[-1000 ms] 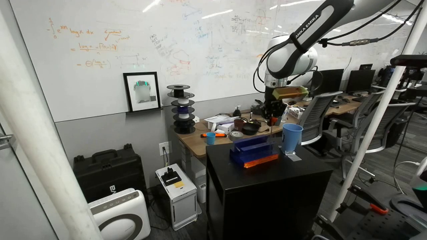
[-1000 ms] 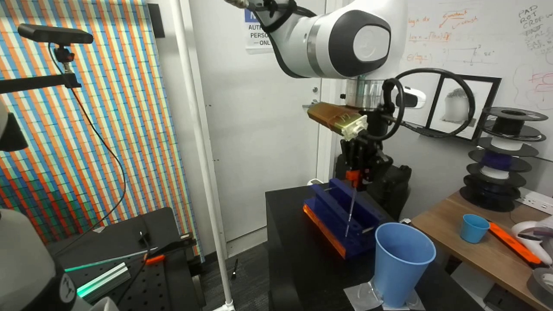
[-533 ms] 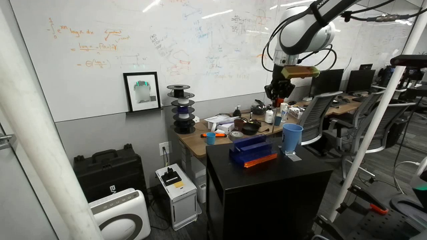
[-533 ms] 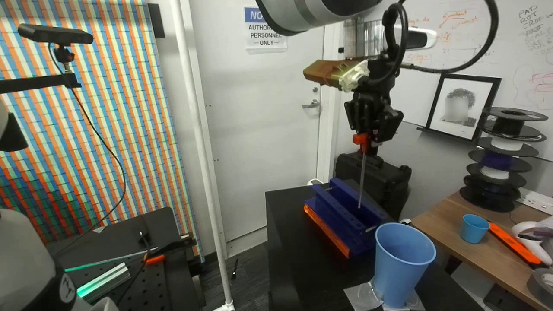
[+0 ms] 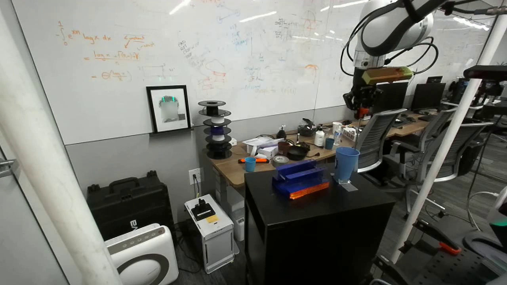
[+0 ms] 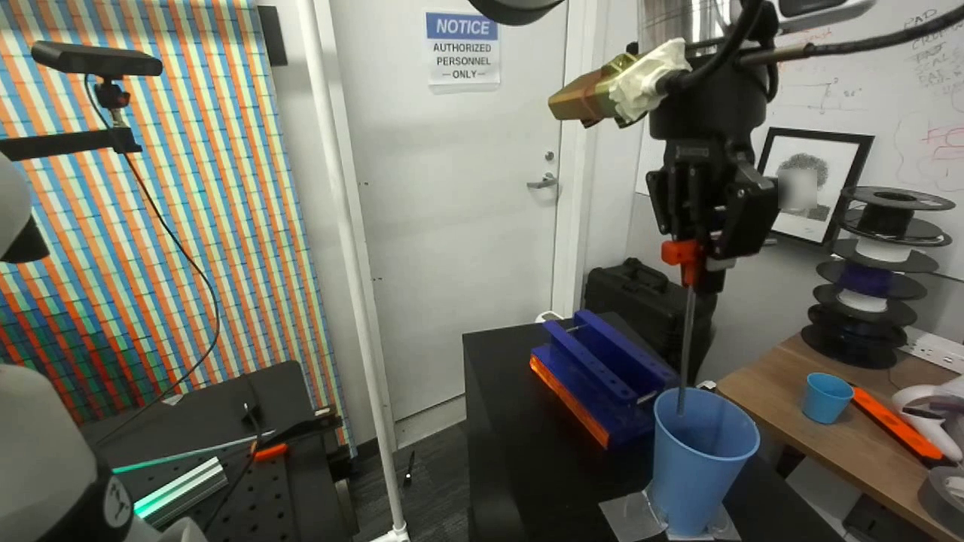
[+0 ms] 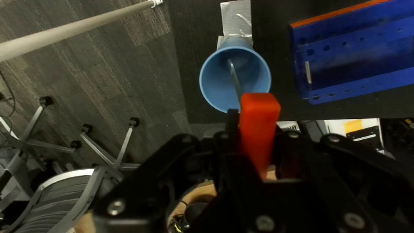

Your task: Pick the tool with the orange handle and put it in the cup

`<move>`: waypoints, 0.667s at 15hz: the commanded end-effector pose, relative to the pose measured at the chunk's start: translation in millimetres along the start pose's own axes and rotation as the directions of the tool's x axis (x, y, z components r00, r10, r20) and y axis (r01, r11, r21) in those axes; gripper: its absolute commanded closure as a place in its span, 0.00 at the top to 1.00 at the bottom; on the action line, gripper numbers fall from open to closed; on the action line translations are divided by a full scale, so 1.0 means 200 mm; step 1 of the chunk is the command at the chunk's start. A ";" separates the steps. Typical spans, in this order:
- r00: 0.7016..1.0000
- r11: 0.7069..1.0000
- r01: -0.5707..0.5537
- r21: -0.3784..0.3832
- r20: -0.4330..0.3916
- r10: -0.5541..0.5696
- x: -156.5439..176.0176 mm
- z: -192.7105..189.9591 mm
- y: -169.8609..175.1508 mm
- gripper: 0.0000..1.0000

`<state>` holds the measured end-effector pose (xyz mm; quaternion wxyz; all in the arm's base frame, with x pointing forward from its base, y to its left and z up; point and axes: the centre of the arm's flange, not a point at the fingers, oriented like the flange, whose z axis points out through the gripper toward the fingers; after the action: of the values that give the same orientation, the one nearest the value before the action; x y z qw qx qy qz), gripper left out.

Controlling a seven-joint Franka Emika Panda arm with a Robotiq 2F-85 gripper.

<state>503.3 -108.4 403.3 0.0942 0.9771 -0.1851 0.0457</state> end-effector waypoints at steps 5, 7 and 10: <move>1.000 1.000 -0.014 0.000 -0.016 0.014 0.02 0.26 -0.03 0.10; 1.000 1.000 0.001 0.000 -0.006 -0.001 0.02 0.33 -0.06 0.11; 1.000 0.999 0.021 0.026 0.012 -0.021 0.01 0.33 -0.07 0.51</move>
<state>511.3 -113.6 330.5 0.0916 0.9787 -0.1813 0.0310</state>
